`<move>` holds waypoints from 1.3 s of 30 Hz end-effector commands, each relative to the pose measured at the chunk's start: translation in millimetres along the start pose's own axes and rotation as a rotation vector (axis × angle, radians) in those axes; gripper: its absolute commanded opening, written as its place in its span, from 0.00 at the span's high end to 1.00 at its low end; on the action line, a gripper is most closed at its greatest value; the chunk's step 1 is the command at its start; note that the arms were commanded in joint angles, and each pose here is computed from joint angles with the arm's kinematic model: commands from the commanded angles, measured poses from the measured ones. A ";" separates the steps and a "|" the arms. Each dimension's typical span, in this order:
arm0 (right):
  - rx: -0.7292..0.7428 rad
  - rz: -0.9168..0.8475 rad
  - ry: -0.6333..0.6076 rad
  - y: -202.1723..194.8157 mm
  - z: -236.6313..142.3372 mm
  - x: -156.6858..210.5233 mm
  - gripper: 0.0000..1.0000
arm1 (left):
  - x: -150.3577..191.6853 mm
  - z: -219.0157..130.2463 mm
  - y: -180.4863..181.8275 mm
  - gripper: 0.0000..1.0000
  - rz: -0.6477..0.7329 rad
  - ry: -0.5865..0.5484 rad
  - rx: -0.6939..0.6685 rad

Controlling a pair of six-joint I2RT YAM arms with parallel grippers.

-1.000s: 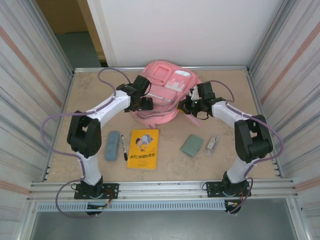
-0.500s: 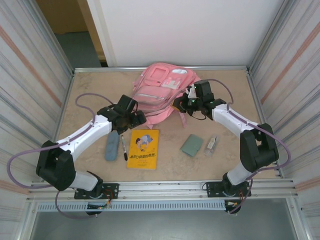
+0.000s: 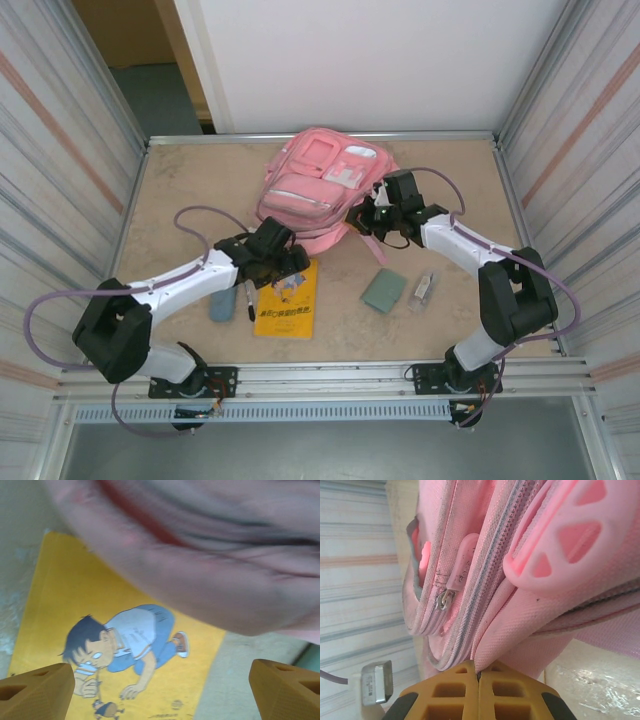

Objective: Pack the student bag

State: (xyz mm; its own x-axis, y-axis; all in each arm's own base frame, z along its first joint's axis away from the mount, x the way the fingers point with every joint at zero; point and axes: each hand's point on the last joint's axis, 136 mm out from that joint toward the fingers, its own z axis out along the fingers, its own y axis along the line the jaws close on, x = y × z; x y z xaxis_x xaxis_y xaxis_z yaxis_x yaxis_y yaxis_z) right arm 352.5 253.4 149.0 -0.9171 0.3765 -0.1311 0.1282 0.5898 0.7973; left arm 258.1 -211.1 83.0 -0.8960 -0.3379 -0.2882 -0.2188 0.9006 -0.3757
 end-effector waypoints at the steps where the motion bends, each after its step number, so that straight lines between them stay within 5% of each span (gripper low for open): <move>1: -0.044 -0.088 -0.008 17.0 -12.1 5.6 0.99 | -7.3 5.1 -2.0 0.12 -0.062 -0.021 0.038; 9: -0.046 -0.054 0.034 2.6 -13.9 23.3 0.98 | -49.7 3.6 -10.7 0.17 -0.100 -0.177 0.079; 14: -0.058 -0.019 0.058 -4.5 -15.8 36.2 0.97 | -62.9 22.3 -17.7 0.05 -0.103 -0.213 0.043; 22: 0.015 0.015 0.067 -44.6 -12.1 60.0 0.96 | -84.3 5.6 -23.7 0.03 -0.164 -0.325 0.089; 33: 0.036 0.002 0.109 -52.2 2.0 60.2 0.94 | -83.0 17.1 7.5 0.08 -0.369 -0.162 0.117; 39: 0.026 -0.010 0.145 -46.9 9.4 63.3 0.94 | -104.5 32.8 -5.5 0.23 -0.350 -0.139 0.142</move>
State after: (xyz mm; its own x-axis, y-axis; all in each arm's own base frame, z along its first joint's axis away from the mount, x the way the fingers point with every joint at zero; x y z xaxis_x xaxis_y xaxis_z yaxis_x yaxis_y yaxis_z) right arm 291.5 236.8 79.4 -0.9378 0.3462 -0.0248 0.2166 0.6397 0.7375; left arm 352.4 -176.2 81.4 -0.6973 -0.6703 -0.2539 -0.4631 0.6917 -0.5542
